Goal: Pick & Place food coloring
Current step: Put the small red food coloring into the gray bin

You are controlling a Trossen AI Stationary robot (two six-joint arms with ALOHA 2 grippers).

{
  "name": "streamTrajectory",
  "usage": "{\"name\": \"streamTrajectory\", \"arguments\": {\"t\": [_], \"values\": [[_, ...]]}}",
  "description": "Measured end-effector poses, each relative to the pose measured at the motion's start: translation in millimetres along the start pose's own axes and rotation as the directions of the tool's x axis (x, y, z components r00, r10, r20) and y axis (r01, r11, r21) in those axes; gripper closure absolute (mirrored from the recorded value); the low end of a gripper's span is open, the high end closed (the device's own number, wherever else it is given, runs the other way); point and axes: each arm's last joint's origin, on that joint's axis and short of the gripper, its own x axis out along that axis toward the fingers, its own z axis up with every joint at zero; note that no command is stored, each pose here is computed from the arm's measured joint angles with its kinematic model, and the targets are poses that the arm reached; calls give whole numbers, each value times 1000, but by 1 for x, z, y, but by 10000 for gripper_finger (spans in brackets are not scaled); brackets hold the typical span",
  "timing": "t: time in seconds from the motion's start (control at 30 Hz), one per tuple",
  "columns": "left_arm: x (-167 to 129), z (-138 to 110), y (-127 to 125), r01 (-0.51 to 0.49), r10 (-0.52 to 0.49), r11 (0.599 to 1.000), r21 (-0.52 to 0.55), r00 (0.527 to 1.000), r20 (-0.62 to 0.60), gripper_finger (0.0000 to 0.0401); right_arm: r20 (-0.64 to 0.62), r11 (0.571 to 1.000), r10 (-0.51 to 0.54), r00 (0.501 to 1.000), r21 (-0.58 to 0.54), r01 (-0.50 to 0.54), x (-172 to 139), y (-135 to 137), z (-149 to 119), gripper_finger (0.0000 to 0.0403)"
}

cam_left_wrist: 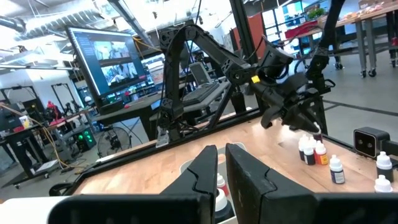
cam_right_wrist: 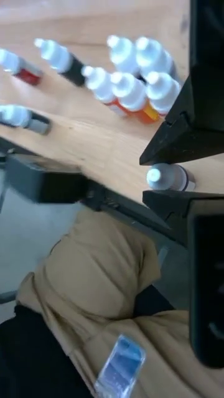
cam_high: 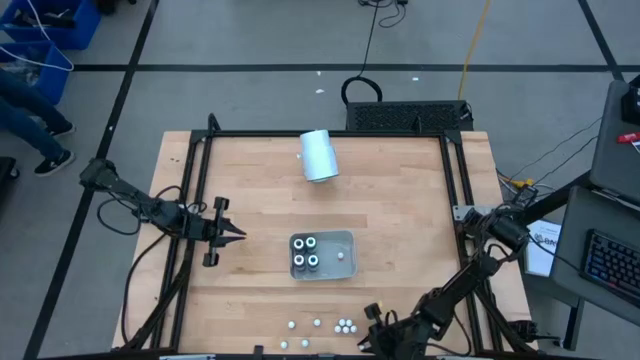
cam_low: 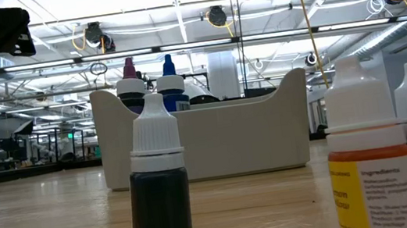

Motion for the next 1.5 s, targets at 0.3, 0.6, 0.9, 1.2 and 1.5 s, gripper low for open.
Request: {"name": "streamTrajectory", "arguments": {"t": [0.3, 0.6, 0.9, 1.2, 1.5], "values": [[0, 0, 0, 0, 0, 1000, 0, 1000, 1, 359, 87, 990, 64, 994, -129, -52, -46, -10, 45, 356], [0, 0, 0, 0, 0, 1000, -8, 1000, 2, 359, 136, 971, 6, 991, -237, 26, -108, -37, 68, 356], [0, 0, 0, -1, 1, 1000, -25, 1000, 2, 359, 332, 989, -97, 938, -76, 129, -166, -92, 16, 356], [0, 0, 0, -1, 1, 1000, -17, 1000, 2, 359, 449, 978, -209, 869, 118, 174, -188, -129, -55, 356], [0, 0, 0, 0, 0, 999, -36, 1000, 1, 359, 485, 953, -298, 822, 195, 231, -193, -142, -73, 355]]}}
